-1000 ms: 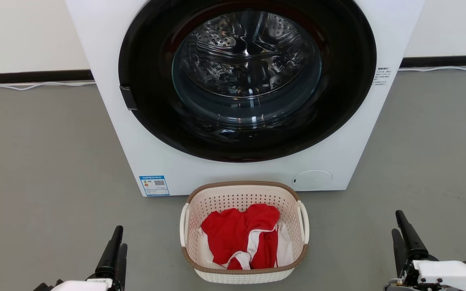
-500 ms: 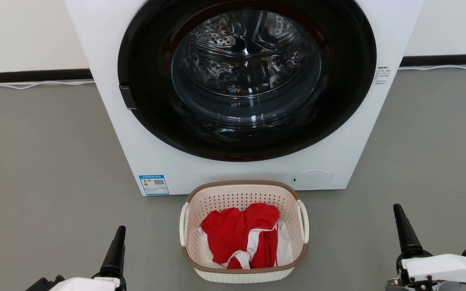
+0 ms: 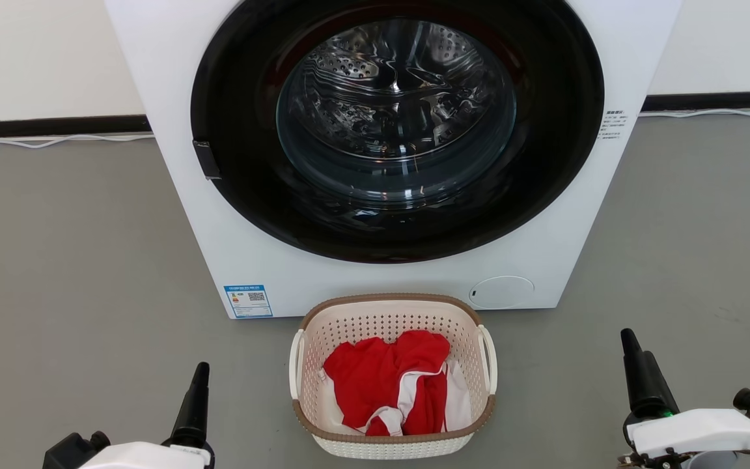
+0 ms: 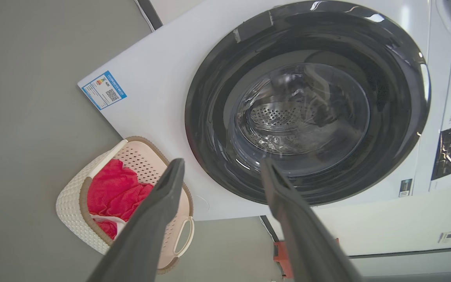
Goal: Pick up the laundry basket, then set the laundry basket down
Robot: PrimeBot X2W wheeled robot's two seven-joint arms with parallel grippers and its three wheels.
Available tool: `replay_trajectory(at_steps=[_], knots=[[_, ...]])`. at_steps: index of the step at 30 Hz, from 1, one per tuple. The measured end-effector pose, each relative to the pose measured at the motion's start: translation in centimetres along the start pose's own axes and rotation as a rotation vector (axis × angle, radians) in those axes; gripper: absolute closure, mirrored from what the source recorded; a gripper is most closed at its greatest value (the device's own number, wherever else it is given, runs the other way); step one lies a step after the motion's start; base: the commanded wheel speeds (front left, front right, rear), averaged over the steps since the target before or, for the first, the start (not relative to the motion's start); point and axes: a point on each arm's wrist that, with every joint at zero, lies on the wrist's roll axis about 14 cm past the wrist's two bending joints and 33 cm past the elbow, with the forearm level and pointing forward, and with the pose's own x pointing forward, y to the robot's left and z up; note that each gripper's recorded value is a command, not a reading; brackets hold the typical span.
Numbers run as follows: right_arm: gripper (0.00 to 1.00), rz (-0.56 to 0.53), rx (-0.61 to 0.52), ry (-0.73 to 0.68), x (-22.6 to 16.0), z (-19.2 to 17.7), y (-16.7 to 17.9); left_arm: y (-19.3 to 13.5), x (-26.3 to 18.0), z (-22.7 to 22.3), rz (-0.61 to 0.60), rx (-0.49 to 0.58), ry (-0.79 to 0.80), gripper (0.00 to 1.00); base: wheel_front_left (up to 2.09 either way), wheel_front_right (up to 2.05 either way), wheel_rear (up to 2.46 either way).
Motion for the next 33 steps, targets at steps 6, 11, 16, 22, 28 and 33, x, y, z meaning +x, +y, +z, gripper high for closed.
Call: replay_trajectory(at_steps=[6,11,16,22,28,33], knots=[[0.00,0.008,-0.092,-0.005,0.0,0.1,0.1,-0.2,0.0,-0.1,-0.007,0.102,0.000,0.00,0.00,0.00,0.00],[0.00,0.012,-0.166,-0.003,0.0,0.0,0.1,-0.5,0.0,0.0,-0.016,0.185,-0.009,0.00,0.00,0.00,0.00],[0.00,0.020,-0.234,-0.005,0.0,-0.1,0.3,-0.9,0.0,-0.1,-0.032,0.275,-0.013,0.00,0.00,0.00,0.00],[0.00,0.036,-0.322,0.002,0.1,-0.4,0.5,-1.5,0.0,0.0,-0.048,0.367,-0.026,0.00,0.00,0.00,0.00],[0.00,0.045,-0.405,0.001,0.0,-0.4,0.6,-1.9,0.0,0.0,-0.064,0.434,-0.039,0.00,0.00,0.00,0.00],[0.00,0.047,-0.472,0.003,0.0,-0.5,0.4,-2.2,0.0,0.1,-0.072,0.493,-0.049,0.00,0.00,0.00,0.00]])
